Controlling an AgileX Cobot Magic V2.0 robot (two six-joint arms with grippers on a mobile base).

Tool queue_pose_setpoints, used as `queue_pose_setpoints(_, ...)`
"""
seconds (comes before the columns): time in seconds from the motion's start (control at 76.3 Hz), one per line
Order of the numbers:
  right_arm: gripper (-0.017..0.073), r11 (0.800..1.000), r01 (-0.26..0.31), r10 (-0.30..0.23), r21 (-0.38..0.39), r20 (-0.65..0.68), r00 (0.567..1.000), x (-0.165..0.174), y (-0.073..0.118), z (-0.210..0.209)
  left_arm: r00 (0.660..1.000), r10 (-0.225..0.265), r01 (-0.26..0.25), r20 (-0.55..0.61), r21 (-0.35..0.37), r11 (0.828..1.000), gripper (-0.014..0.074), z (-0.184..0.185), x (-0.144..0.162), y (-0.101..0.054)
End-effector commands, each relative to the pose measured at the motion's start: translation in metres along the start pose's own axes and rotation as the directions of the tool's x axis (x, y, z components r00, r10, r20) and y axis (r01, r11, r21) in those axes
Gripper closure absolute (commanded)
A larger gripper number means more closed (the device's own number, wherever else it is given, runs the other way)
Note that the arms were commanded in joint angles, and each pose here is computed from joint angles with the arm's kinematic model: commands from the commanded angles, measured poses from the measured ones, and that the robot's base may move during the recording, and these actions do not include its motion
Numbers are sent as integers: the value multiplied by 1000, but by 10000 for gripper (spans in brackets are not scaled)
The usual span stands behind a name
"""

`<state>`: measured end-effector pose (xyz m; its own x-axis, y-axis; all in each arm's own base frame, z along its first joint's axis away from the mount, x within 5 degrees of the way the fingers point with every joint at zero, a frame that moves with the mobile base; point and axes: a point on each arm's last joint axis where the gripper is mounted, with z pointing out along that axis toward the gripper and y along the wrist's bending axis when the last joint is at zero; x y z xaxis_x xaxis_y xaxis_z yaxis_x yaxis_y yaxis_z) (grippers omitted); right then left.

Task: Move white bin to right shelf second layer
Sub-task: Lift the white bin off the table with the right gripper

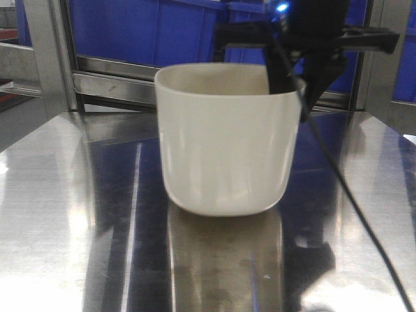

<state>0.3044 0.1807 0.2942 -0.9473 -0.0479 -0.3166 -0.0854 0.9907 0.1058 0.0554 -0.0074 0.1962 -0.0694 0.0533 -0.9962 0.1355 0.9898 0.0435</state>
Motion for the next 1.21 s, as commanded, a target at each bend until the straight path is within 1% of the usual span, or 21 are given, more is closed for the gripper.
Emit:
queue_pose_setpoints(0.0, 450, 997, 67, -58, -49, 170, 984, -5, -17, -42, 998, -5, 5, 63, 1, 1000, 509, 1, 4, 0)
queue_pose_setpoints(0.066, 450, 995, 74, -61, -60, 198, 978, -1, -28, -47, 998, -5, 5, 63, 1, 1000, 509, 1, 4, 0)
queue_pose_setpoints(0.131, 450, 996, 62, -45, -69, 235, 971, 5, -44, -54, 998, -5, 5, 63, 1, 1000, 509, 1, 4, 0)
queue_pose_setpoints(0.236, 450, 997, 33, -13, -66, 273, 962, 15, -68, -60, 998, -5, 5, 63, 1, 1000, 509, 1, 4, 0)
queue_pose_setpoints(0.354, 450, 999, -19, 32, -45, 317, 948, 35, -100, -66, 998, -5, 5, 63, 1, 1000, 509, 1, 4, 0)
queue_pose_setpoints(0.472, 450, 998, -58, 64, -28, 355, 933, 55, -125, -68, 998, -5, 5, 63, 1, 1000, 509, 1, 4, 0)
queue_pose_setpoints(0.511, 450, 998, -59, 62, -20, 367, 928, 61, -132, -69, 998, -5, 5, 63, 1, 1000, 509, 1, 4, 0)
queue_pose_setpoints(0.525, 450, 999, -51, 52, -14, 371, 927, 64, -134, -69, 998, -5, 5, 63, 1, 1000, 509, 1, 4, 0)
queue_pose_setpoints(0.616, 450, 999, -46, 37, 14, 399, 916, 79, -146, -71, 998, -5, 5, 63, 1, 1000, 509, 1, 4, 0)
queue_pose_setpoints(0.669, 450, 998, -49, 34, 26, 415, 909, 87, -151, -72, 998, -5, 5, 63, 1, 1000, 509, 1, 4, 0)
queue_pose_setpoints(0.747, 450, 998, -64, 44, 30, 434, 900, 100, -154, -73, 998, -5, 5, 63, 1, 1000, 509, 1, 4, 0)
queue_pose_setpoints(0.984, 450, 998, -60, 38, 25, 516, 856, 143, -153, -86, 998, -5, 5, 63, 1, 1000, 509, 1, 4, 0)
queue_pose_setpoints(1.193, 450, 999, -49, 27, 20, 611, 791, 174, -151, -103, 998, -5, 5, 63, 1, 1000, 509, 1, 4, 0)
